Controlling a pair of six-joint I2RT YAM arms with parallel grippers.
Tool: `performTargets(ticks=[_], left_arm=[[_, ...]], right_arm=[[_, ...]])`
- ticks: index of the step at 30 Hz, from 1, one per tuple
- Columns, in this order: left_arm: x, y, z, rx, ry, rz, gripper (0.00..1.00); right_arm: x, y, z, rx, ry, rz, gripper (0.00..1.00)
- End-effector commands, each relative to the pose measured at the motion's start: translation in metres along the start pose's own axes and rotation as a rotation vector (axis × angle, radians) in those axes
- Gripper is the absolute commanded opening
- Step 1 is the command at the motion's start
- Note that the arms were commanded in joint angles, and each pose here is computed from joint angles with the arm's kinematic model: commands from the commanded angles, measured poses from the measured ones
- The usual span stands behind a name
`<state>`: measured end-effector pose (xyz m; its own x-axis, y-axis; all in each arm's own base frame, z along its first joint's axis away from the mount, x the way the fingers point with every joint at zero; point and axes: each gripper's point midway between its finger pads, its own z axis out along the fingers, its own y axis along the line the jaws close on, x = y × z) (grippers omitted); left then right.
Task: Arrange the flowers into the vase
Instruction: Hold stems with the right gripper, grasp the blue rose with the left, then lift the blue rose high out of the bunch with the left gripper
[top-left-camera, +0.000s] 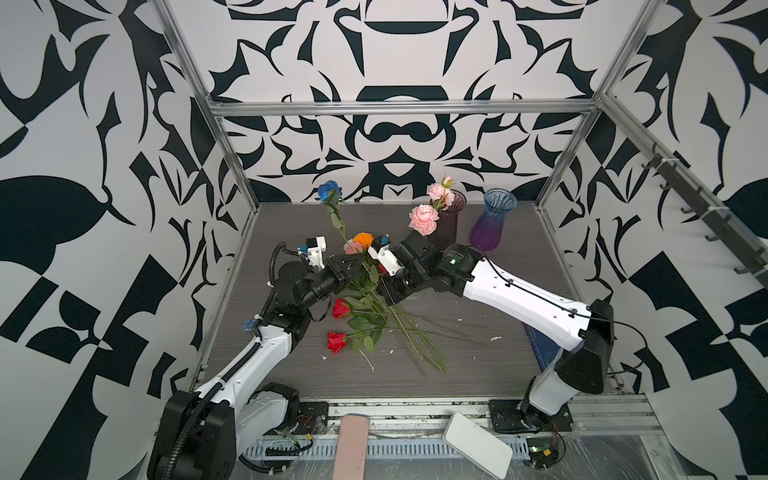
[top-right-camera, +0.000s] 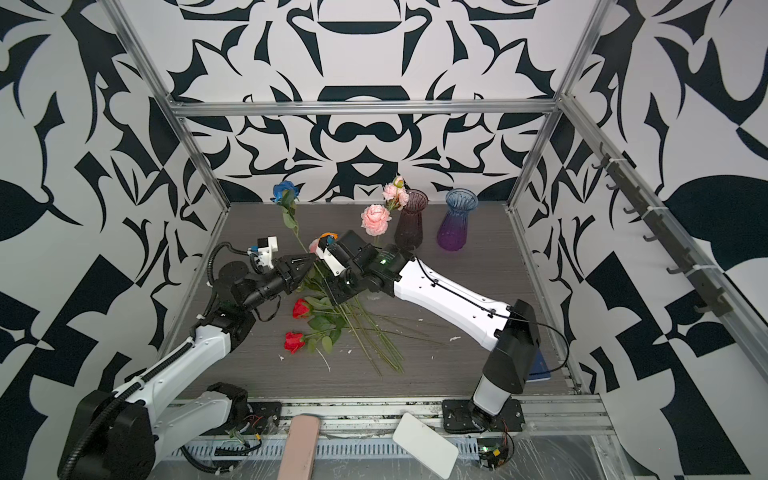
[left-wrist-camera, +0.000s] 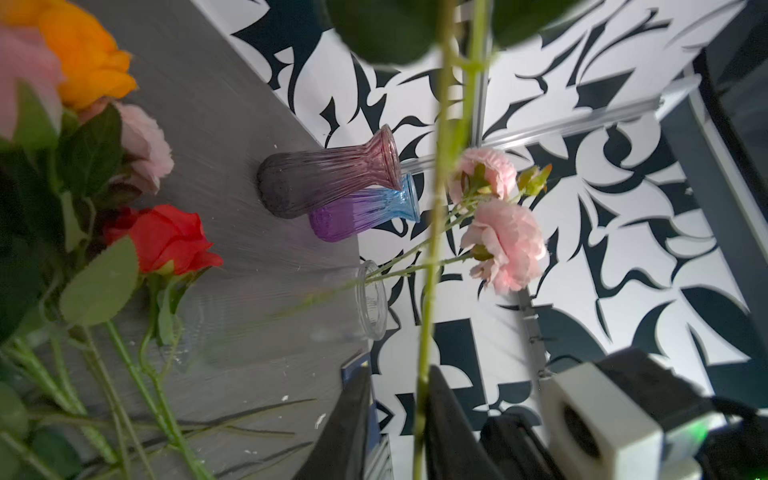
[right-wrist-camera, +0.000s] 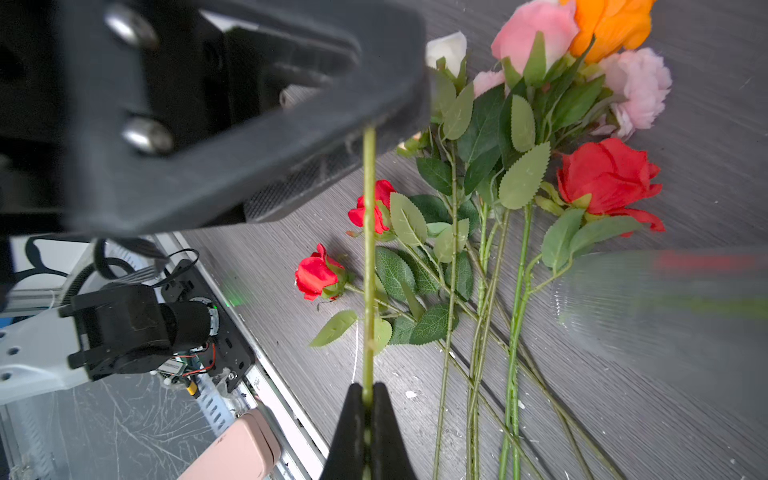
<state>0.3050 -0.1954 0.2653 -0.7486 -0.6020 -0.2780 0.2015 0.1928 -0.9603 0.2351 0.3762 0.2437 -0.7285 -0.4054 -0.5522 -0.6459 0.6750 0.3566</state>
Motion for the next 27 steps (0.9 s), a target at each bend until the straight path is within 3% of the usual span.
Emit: performTargets(ticks=[1, 3, 5, 6, 8, 10, 14, 18, 23, 27], left_arm=[[-0.004, -0.03, 0.002, 0.088, 0.017, 0.047, 0.1], [-0.004, -0.032, 0.004, 0.093, 0.027, 0.048, 0.0], [-0.004, -0.036, 0.004, 0.102, 0.031, 0.058, 0.0], [-0.005, -0.04, 0.004, 0.108, 0.029, 0.07, 0.0], [-0.008, -0.05, 0.004, 0.114, 0.024, 0.102, 0.0], [-0.013, -0.066, 0.004, 0.112, 0.024, 0.158, 0.0], [-0.029, -0.113, 0.001, 0.097, 0.002, 0.331, 0.0], [-0.051, -0.167, -0.007, 0.126, -0.1, 0.527, 0.0], [-0.066, -0.199, -0.004, 0.145, -0.15, 0.706, 0.0], [-0.072, -0.215, 0.005, 0.163, -0.169, 0.801, 0.0]], right_arm=[[-0.011, 0.003, -0.019, -0.008, -0.061, -0.01, 0.0], [-0.012, 0.001, -0.021, -0.005, -0.065, -0.005, 0.0], [-0.015, -0.004, -0.026, 0.004, -0.078, 0.004, 0.03], [-0.018, -0.009, -0.031, 0.015, -0.094, 0.011, 0.19], [-0.023, -0.022, -0.042, 0.051, -0.126, 0.023, 0.42], [-0.028, -0.045, -0.061, 0.135, -0.17, 0.037, 0.52], [-0.024, -0.109, -0.112, 0.349, -0.277, 0.115, 0.53], [0.01, -0.178, -0.173, 0.558, -0.422, 0.333, 0.49], [0.065, -0.223, -0.205, 0.605, -0.585, 0.608, 0.49], [0.103, -0.228, -0.185, 0.553, -0.567, 0.727, 0.48]])
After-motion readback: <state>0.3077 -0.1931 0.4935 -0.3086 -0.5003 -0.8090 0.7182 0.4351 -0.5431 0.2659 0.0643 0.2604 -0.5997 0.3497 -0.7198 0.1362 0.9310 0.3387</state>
